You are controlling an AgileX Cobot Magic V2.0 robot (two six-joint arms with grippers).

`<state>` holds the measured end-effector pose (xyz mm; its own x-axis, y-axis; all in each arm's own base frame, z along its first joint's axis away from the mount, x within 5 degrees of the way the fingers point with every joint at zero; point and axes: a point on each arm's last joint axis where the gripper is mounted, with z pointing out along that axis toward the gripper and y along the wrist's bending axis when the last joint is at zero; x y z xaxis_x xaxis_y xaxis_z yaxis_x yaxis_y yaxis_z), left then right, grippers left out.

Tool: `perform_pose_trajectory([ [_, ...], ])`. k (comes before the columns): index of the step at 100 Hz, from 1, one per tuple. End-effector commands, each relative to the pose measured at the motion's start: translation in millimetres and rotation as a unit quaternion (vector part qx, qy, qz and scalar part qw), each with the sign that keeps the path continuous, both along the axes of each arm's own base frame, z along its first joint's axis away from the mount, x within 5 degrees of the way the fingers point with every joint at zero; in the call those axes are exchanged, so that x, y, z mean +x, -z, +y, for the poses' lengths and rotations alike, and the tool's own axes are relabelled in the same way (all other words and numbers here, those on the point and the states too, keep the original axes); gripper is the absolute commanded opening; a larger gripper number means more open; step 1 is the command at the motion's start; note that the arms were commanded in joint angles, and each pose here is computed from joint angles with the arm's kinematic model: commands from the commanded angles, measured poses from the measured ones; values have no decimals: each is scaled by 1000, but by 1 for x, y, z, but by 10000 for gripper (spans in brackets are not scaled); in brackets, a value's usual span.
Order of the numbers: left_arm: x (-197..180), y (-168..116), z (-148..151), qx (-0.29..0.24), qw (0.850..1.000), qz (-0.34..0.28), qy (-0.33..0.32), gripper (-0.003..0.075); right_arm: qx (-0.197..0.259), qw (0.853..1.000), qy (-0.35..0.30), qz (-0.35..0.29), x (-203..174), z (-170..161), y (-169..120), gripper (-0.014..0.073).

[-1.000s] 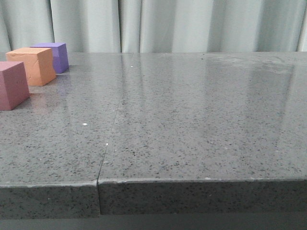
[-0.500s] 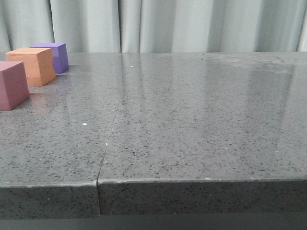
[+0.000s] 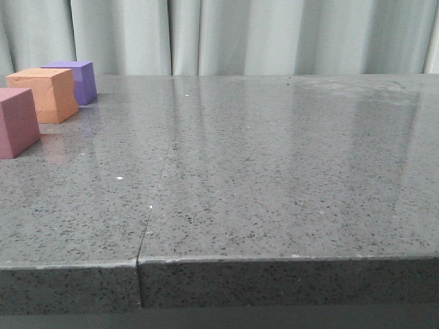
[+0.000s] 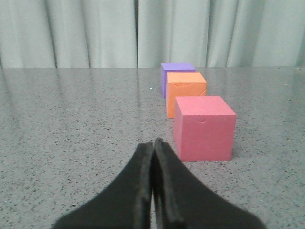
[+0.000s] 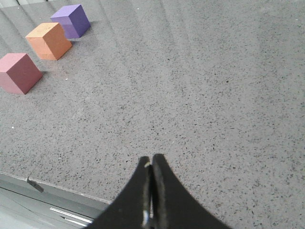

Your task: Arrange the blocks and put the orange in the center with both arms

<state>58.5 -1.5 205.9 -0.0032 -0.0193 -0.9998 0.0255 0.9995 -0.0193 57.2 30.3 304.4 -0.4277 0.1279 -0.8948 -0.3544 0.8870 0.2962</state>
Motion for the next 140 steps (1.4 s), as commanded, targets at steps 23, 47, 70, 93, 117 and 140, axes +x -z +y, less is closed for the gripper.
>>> perform_pose_trajectory([
  [23, -4, 0, 2, -8, 997, -67, -20, -20, 21, 999, 0, -45, 2, 1, -15, -68],
  [47, -4, 0, 2, -4, 997, -68, -20, -20, 21, 999, 0, -45, 2, 1, -15, -68],
  [70, -4, 0, 2, -4, 997, -69, -20, -20, 21, 999, 0, -45, 2, 1, -15, -68],
  [93, -4, 0, 2, -4, 997, -69, -20, -20, 21, 999, 0, -45, 2, 1, -15, -68],
  [117, -4, 0, 2, -4, 997, -69, -20, -20, 21, 999, 0, -45, 2, 1, -15, -68],
  [140, -4, 0, 2, -4, 997, -69, -20, -20, 21, 999, 0, -45, 2, 1, -15, -68],
])
